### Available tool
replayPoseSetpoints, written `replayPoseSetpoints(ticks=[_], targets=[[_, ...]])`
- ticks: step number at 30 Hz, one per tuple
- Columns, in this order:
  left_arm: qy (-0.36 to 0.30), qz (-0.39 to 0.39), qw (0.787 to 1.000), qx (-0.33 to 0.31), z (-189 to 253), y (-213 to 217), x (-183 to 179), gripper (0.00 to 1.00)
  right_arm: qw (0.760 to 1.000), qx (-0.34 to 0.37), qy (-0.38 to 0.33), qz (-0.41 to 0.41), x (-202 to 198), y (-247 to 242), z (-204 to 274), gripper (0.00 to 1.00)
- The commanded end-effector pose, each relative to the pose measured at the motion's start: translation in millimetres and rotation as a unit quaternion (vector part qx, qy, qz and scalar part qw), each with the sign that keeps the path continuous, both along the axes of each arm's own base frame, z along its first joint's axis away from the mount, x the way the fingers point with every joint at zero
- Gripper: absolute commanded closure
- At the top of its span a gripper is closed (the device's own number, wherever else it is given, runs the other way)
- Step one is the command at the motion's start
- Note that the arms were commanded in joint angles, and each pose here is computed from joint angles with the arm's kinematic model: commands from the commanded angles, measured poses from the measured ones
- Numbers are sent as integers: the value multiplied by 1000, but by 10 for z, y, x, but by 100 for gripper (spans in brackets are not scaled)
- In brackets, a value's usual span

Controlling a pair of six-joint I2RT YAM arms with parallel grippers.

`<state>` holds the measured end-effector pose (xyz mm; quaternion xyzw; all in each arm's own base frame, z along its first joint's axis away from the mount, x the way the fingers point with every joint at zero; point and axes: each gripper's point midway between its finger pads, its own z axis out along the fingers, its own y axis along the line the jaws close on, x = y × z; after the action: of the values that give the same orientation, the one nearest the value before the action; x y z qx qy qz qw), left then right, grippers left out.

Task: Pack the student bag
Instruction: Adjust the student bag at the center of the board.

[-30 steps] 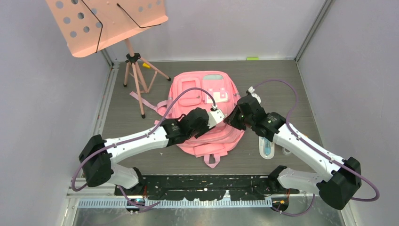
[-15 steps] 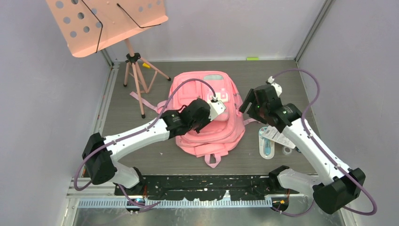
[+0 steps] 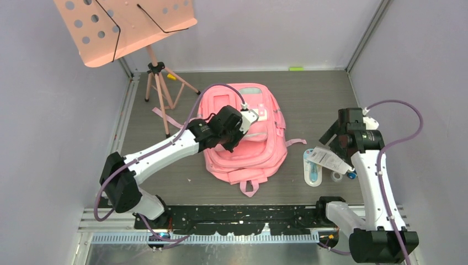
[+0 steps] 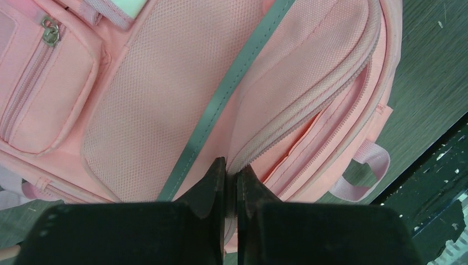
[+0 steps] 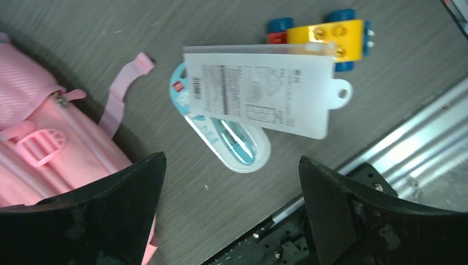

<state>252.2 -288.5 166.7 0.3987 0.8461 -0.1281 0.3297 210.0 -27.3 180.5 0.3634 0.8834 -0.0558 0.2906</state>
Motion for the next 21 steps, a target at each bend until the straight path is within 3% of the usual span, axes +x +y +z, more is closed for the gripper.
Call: replayPoseSetpoints(ticks=[1, 7, 16, 21], targets=[[-6, 23, 1000, -13, 178, 59, 46, 100, 997, -26, 26, -73, -371, -291, 38, 2], [-16, 30, 999, -6, 180, 106, 92, 100, 985, -54, 24, -160, -585, -500, 181, 0], [20, 34, 999, -17, 130, 102, 120, 100, 975, 3, 32, -222, -594, -465, -252, 0], [22, 36, 999, -16, 115, 111, 128, 100, 973, 1, 20, -230, -599, -491, -408, 0]])
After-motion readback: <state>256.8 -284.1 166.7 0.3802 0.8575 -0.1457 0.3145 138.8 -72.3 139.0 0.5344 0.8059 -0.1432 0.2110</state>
